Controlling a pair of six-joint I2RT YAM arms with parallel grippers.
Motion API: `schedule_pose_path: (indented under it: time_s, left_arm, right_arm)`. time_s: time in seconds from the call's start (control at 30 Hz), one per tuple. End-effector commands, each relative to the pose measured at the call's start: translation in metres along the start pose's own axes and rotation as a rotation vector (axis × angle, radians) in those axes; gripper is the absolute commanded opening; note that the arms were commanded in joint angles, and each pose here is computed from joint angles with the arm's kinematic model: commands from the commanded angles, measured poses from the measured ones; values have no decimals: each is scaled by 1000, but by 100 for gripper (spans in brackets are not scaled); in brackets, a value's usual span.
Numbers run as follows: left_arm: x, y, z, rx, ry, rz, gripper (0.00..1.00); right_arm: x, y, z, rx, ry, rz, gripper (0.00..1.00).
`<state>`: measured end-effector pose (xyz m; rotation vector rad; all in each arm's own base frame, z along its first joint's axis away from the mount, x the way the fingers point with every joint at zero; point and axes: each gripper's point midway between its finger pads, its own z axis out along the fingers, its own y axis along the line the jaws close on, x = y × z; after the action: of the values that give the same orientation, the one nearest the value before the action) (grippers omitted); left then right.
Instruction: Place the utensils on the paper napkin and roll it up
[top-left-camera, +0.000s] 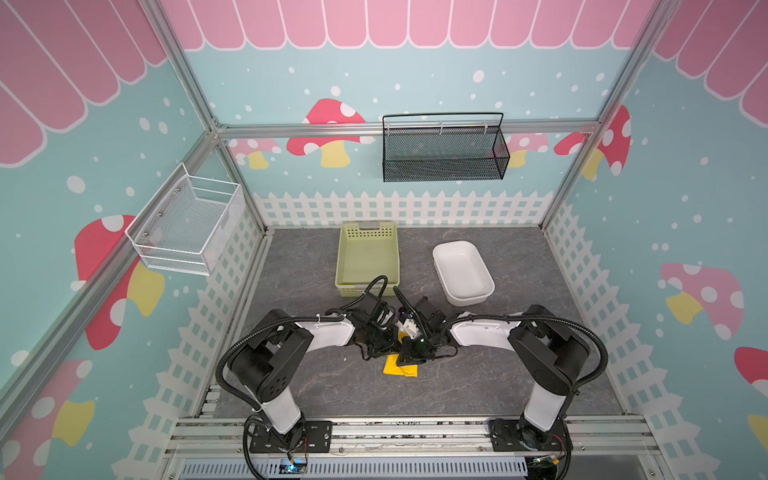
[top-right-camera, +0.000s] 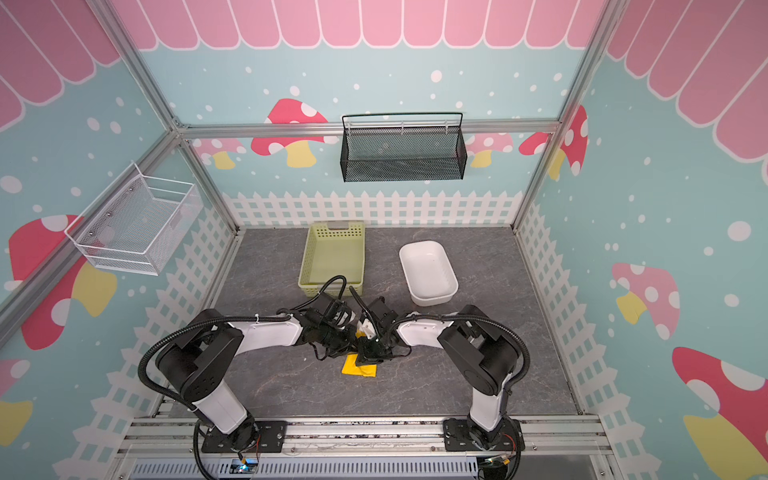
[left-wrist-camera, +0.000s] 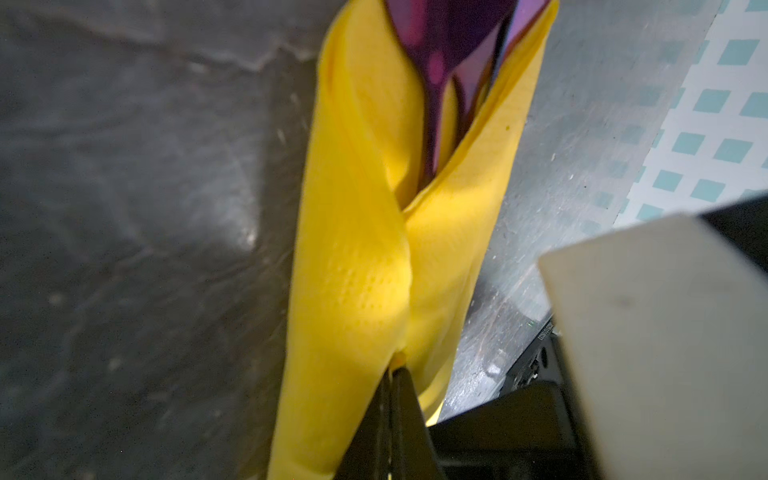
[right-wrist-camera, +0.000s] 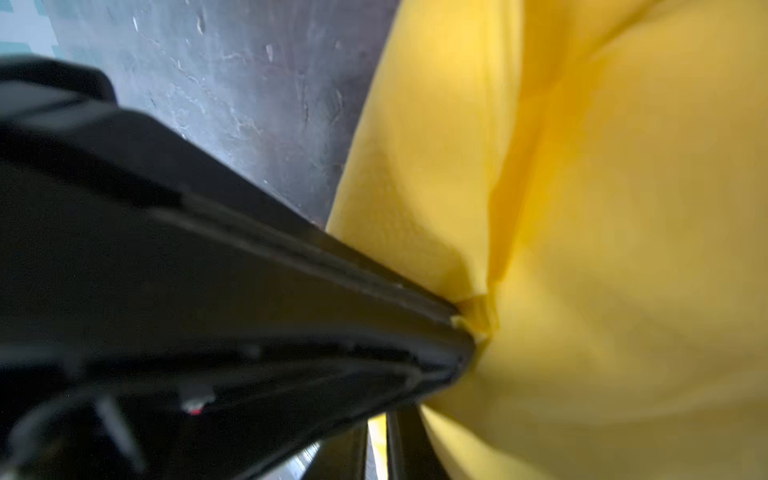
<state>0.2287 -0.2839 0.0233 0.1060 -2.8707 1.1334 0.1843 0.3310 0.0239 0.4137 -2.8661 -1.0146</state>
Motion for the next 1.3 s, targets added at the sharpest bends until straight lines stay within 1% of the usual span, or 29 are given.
schedule_pose_path:
  time_s: [0.0,0.2,0.3,0.43,0.57,0.7,0.87,1.13,1.27]
  left_arm:
    - [1,8,6,-23,6,-24,0]
    - [1,9,7,-26,11,-26,0]
    - [1,9,8,-25,12,-24,0]
    - [1,9,7,-28,14,-22,0]
    - [1,6,5,-24,10,-22,0]
    - [0,-10,-2,13,6,5,0]
    - [-2,-31,-9,49,4,31,0]
    - [-2,-55,2,95,31,41,0]
    - [-4,-60,9,117,35,30,0]
  right_arm:
    - [10,-3,-10,29,-5,24,15]
    - [24,4,-21,-20,-10,28,12]
    - [34,-1,-18,-31,15,39,8]
    - [39,-4,-16,-45,19,45,8]
    - [41,-11,-12,-21,23,55,8]
    - [41,-19,-9,11,22,69,8]
    - [42,-21,-9,15,21,68,7]
    - [40,-20,-10,15,13,60,6]
    - [40,-20,-12,17,0,60,5]
